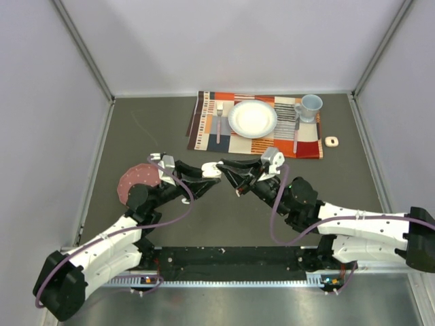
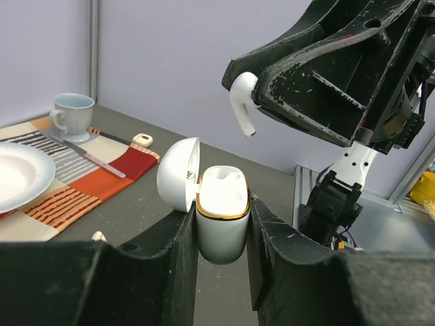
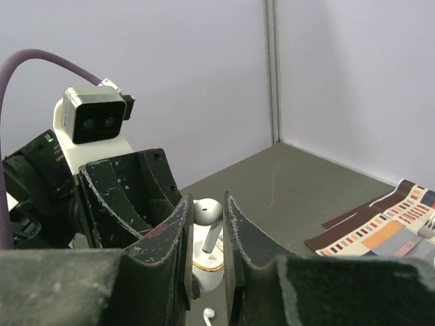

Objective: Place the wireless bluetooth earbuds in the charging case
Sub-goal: Insert the right earbud into the right side groove of the charging case.

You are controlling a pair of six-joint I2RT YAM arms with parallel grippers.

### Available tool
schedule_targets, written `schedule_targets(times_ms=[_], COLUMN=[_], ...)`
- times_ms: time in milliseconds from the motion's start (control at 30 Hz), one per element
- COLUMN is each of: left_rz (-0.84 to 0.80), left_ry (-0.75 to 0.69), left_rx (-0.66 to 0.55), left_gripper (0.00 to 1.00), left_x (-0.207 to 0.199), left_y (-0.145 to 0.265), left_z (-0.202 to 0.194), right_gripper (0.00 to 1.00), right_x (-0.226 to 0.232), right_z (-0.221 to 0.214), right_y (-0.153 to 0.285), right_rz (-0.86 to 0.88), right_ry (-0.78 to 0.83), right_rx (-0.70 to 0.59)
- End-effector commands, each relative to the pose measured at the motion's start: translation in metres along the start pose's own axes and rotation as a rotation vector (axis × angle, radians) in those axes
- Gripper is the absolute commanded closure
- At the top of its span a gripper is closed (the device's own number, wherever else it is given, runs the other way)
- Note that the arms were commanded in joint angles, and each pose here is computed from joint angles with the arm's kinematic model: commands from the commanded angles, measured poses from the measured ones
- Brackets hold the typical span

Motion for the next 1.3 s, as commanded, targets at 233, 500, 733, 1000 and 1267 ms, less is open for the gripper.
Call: schedule_targets(times_ms=[233,500,733,1000,1267], left_rz=[-0.063,-0.048,-0.044,-0.041,-0.044], left_ry=[-0.067,-0.065,-0.071,-0.071,-0.072], left_rx=[-0.096,-0.092,-0.1,-0.102,-0.115], left_gripper=[1.0,1.0,1.0,1.0,1.0], left_x=[-0.017,-0.015,-0.015,-0.015,-0.018], left_y=[-0.008,-0.008,-0.008,-0.009,-0.008], left_z=[0.029,0.028,0.031,0.031,0.035], right_gripper=[0.94,0.94,0.94,0.94,0.94], right_x=[0.007,0.01,0.01,0.007,0.002], right_z=[0.016,0.014,0.005,-0.006,-0.013], right_y=[-0.008,-0.011,-0.011,-0.01,-0.009], right_rz=[0.003,0.017,0.011,-0.002,-0.028], right_ry=[-0.042,-0.045,-0.042,-0.028,-0.02], right_rx=[-0.065,-0.058,-0.037,-0.016,-0.002])
Point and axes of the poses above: each gripper's point midway between its finger pads, its own y axis back along the fingers, its own x axis along the line the jaws close on, z = x × y, the point moved 1 cm from there along y, back along the fingers, and after that the axes turned 4 degrees about y, right-handed, at the moved point
